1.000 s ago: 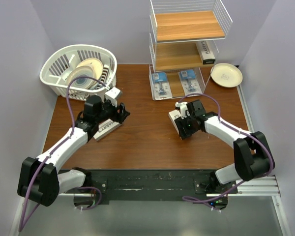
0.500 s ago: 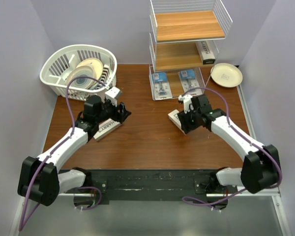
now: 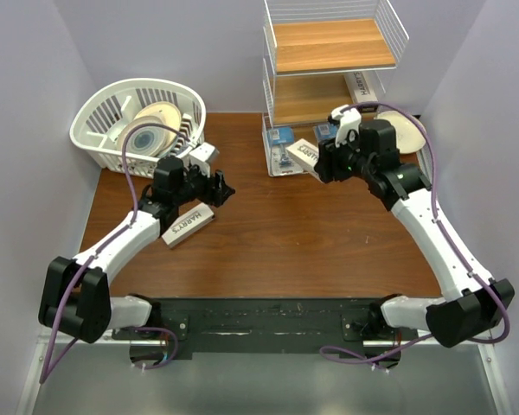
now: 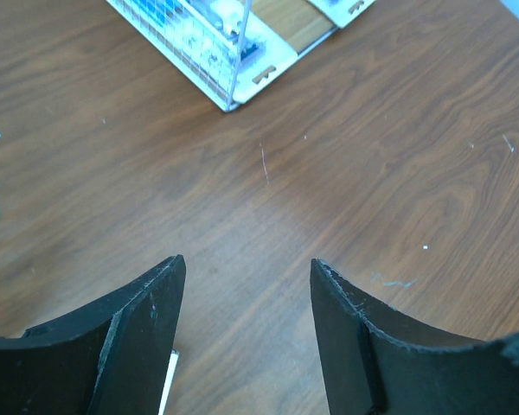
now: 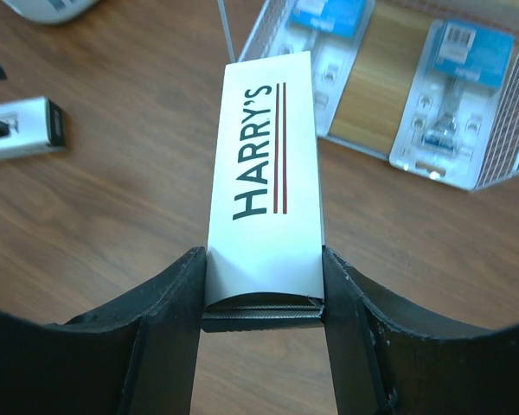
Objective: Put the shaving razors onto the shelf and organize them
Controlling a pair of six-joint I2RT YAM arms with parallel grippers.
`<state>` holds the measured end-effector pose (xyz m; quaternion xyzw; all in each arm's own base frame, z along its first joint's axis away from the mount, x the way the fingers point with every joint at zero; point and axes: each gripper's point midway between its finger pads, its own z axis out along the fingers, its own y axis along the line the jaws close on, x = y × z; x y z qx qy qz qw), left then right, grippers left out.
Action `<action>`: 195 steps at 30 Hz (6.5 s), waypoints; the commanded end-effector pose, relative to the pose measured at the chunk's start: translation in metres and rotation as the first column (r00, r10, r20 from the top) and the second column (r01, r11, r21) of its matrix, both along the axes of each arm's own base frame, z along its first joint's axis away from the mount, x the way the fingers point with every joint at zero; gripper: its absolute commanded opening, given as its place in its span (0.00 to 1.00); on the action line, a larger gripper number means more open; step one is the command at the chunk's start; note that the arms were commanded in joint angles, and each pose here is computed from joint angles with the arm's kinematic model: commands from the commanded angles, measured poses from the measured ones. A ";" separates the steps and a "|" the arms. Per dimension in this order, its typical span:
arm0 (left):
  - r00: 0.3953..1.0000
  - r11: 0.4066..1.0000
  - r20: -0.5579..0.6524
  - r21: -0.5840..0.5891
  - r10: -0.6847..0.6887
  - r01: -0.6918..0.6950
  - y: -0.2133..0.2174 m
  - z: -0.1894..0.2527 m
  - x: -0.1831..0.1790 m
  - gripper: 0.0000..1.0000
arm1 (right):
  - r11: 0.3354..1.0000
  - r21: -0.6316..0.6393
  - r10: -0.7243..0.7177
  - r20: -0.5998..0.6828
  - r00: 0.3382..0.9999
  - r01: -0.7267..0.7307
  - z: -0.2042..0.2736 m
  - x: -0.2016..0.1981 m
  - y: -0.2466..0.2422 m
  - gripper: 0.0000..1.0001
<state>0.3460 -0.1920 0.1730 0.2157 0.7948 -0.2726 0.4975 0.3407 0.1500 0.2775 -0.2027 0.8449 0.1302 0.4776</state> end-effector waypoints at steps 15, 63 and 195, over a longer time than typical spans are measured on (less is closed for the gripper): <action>0.998 1.000 0.062 0.023 -0.012 0.010 -0.005 0.025 0.026 0.64 | 0.965 0.239 -0.183 0.305 0.935 0.111 0.131 0.042 -0.026 0.41; 0.999 0.999 0.045 0.039 -0.012 0.010 -0.001 0.009 0.012 0.65 | 0.881 0.297 -0.447 0.268 0.854 0.368 0.062 0.178 -0.040 0.63; 0.397 0.173 -0.086 0.802 -0.914 0.571 -0.135 -0.048 -0.067 1.00 | 0.999 -0.037 -0.021 -0.044 0.999 0.019 -0.098 -0.018 -0.061 0.99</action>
